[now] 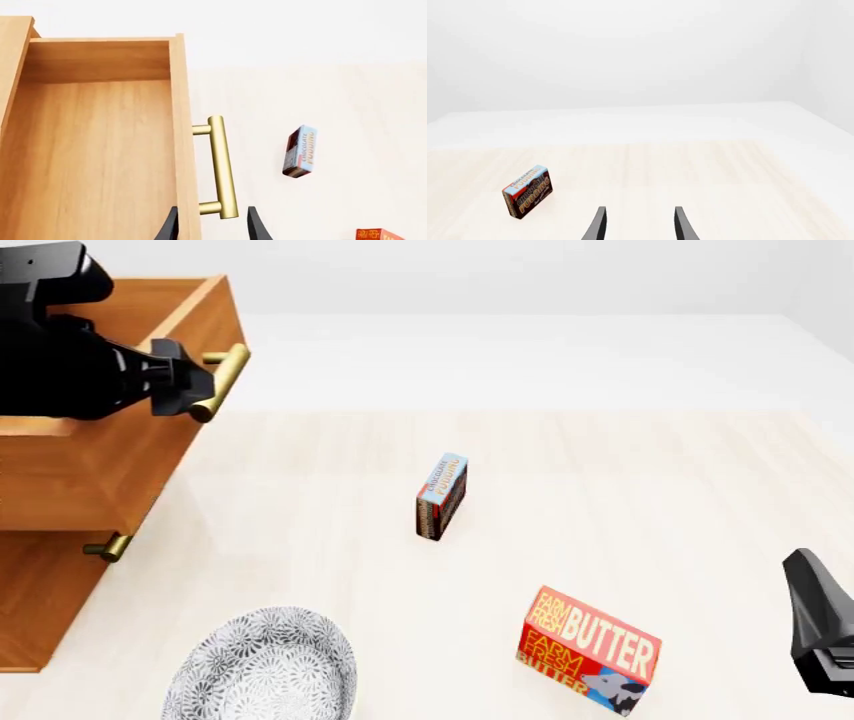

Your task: Put the chocolate pudding in the top drawer of the cabinet and close it.

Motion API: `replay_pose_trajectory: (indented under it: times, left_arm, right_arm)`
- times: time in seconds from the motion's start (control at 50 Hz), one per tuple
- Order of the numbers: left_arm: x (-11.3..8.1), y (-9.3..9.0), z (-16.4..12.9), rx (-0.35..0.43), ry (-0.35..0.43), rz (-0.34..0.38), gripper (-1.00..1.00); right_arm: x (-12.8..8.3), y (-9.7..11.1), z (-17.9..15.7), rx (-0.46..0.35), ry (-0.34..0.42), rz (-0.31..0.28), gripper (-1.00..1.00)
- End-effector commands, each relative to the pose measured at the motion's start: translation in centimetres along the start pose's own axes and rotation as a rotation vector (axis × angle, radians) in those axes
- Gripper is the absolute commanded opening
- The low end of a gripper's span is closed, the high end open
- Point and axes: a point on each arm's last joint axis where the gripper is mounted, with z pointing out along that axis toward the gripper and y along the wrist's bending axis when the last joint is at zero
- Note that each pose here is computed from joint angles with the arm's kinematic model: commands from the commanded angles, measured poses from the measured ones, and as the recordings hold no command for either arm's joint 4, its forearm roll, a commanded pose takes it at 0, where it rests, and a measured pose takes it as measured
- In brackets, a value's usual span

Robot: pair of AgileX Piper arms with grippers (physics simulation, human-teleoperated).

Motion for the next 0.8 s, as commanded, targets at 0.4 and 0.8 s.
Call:
replay_pose_trajectory:
  times: [0.4,0.8]
  left_arm:
    - [1.0,-1.1,2.6,0.039,0.070,0.033,1.00]
    - [1.3,-2.2,2.6,0.074,0.075,0.045,1.00]
  right_arm:
    - [0.0,0.0,0.0,0.000,0.000,0.000,1.00]
    - [0.0,0.0,0.0,0.000,0.000,0.000,1.00]
